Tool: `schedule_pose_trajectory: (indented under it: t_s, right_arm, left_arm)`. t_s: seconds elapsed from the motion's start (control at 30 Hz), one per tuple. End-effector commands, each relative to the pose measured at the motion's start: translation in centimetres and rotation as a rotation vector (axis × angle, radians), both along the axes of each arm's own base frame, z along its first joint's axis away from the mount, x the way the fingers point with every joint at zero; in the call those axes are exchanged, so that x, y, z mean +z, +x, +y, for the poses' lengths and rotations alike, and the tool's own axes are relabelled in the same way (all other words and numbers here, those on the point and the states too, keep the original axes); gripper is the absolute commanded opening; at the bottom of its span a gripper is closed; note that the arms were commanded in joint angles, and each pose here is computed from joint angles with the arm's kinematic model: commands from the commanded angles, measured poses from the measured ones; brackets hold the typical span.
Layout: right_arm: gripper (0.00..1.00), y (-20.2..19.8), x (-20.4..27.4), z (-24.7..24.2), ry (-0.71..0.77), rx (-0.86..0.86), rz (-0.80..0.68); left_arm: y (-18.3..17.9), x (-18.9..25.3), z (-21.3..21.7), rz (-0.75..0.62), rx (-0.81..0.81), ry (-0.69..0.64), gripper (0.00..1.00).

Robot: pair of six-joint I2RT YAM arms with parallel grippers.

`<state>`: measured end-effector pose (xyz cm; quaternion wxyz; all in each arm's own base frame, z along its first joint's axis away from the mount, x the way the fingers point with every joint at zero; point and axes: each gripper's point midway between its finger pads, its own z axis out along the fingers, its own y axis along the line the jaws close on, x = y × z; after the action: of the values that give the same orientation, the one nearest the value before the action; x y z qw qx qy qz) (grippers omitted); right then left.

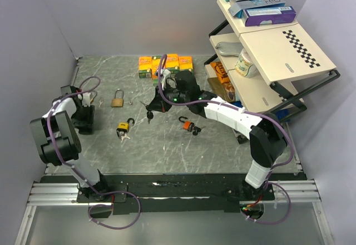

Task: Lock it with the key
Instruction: Place the lock at the center of the board.

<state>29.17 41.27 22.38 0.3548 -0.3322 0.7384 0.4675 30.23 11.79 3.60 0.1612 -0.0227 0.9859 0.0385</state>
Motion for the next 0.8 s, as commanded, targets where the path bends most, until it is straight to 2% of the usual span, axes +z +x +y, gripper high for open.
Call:
schedule_pose_trajectory:
  t_s: [0.0,0.17,0.23,0.27,0.3,0.4,0.43,0.47,0.5,0.63,0.67,0.77]
  right_arm:
    - [0.0,0.0,4.1,-0.3,0.065,0.01,-0.083]
    - [0.0,0.5,4.5,-0.4,0.071,0.017,-0.083]
    - [0.0,0.4,4.5,-0.4,0.073,0.024,-0.077]
    - [0.0,0.4,4.6,-0.5,0.074,0.026,-0.078]
    - [0.0,0.4,4.5,-0.4,0.075,0.03,-0.076]
    - [0.0,0.4,5.0,-0.4,0.089,0.037,-0.082]
    - [0.0,0.4,5.1,-0.3,0.092,0.039,-0.086]
    - [0.0,0.5,5.6,-0.3,0.101,0.039,-0.093]
    - [0.0,0.7,5.8,-0.2,0.108,0.038,-0.097]
    - [0.0,0.8,7.0,0.0,0.136,0.044,-0.097]
    - [0.0,1.0,7.6,0.0,0.148,0.04,-0.102]
    - [0.0,1.4,9.4,0.0,0.2,0.028,-0.104]
  left_arm:
    - [2.9,1.4,2.8,-0.076,-0.042,0.088,0.01]
    - [2.6,0.1,4.0,-0.034,-0.038,0.084,0.01]
    - [2.5,-0.2,4.3,-0.026,-0.03,0.079,0.11]
    - [2.5,-0.2,4.4,-0.021,-0.029,0.079,0.28]
    - [2.6,-0.1,4.4,-0.022,-0.027,0.077,0.38]
    - [2.5,0.8,2.6,-0.029,-0.053,-0.014,0.61]
    - [2.6,1.8,1.9,-0.051,-0.058,-0.05,0.71]
    - [3.3,3.1,0.7,-0.093,-0.075,-0.107,0.76]
    - [2.6,3.9,-0.7,-0.077,-0.078,-0.167,0.99]
    - [2.9,9.2,-2.6,-0.178,-0.088,-0.223,0.96]
    - [3.4,11.3,-2.9,-0.232,-0.106,-0.227,0.96]
    - [3.2,18.1,-7.3,-0.44,-0.256,-0.353,0.96]
